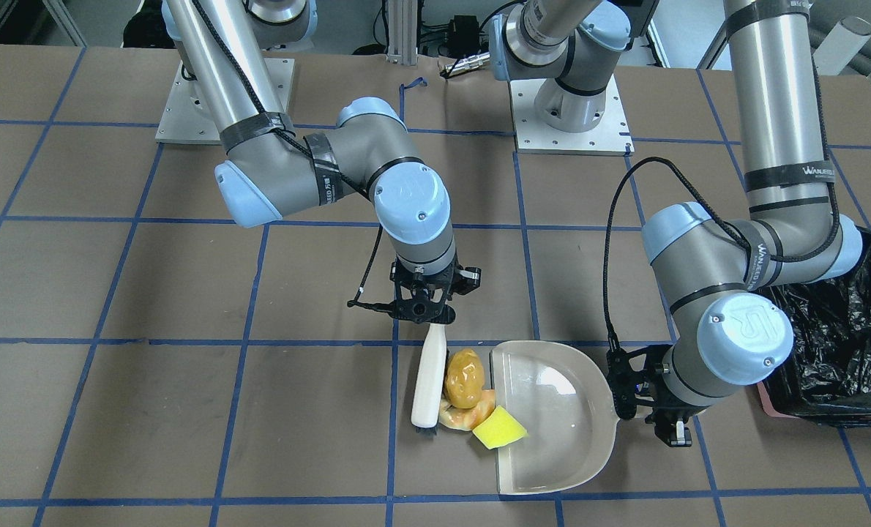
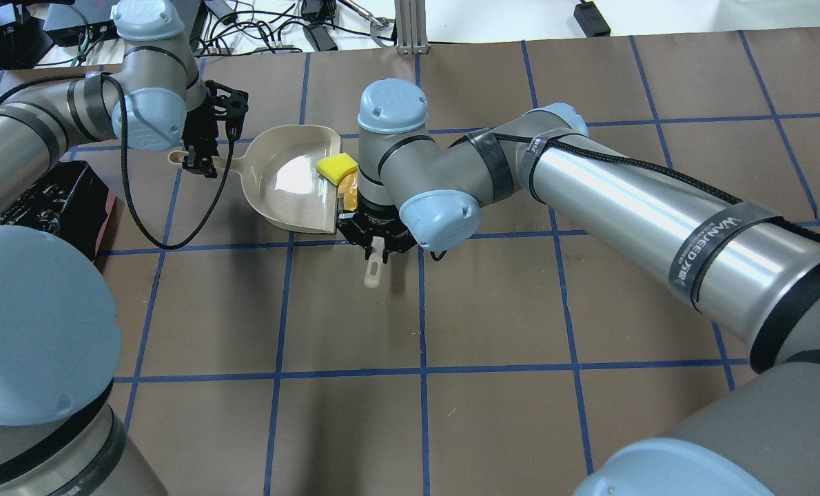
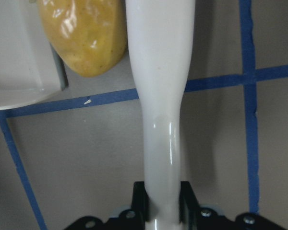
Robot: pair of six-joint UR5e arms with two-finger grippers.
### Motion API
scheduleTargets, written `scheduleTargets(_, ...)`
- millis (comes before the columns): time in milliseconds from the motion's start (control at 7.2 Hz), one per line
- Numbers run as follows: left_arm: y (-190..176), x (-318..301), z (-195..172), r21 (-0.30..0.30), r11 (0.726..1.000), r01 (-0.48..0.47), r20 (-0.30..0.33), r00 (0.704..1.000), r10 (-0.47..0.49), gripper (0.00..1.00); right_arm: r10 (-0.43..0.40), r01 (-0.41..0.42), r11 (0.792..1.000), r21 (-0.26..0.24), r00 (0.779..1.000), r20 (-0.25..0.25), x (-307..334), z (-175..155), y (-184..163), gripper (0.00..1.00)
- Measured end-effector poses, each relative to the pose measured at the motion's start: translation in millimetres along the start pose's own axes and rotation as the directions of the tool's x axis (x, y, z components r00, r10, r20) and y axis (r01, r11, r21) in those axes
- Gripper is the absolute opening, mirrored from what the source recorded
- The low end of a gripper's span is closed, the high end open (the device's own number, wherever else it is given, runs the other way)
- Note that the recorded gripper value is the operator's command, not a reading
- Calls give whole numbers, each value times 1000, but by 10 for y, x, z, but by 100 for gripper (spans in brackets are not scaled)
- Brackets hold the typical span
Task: Sweep and dump trash into bin
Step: 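Push the debris into the dustpan with the right-held brush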
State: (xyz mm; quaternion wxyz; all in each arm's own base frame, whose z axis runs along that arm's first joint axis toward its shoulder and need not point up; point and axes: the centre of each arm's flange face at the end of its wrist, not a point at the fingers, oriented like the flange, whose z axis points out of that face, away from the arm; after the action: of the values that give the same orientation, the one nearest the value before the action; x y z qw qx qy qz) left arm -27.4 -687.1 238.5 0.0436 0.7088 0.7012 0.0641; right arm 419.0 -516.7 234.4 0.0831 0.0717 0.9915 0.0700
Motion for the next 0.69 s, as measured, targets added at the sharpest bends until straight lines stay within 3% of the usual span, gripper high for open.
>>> scheduleTargets(694, 16, 3, -7, -1, 1000, -3, 0, 1000, 3, 0, -84, 83, 996, 29, 996, 39, -798, 71, 91, 0)
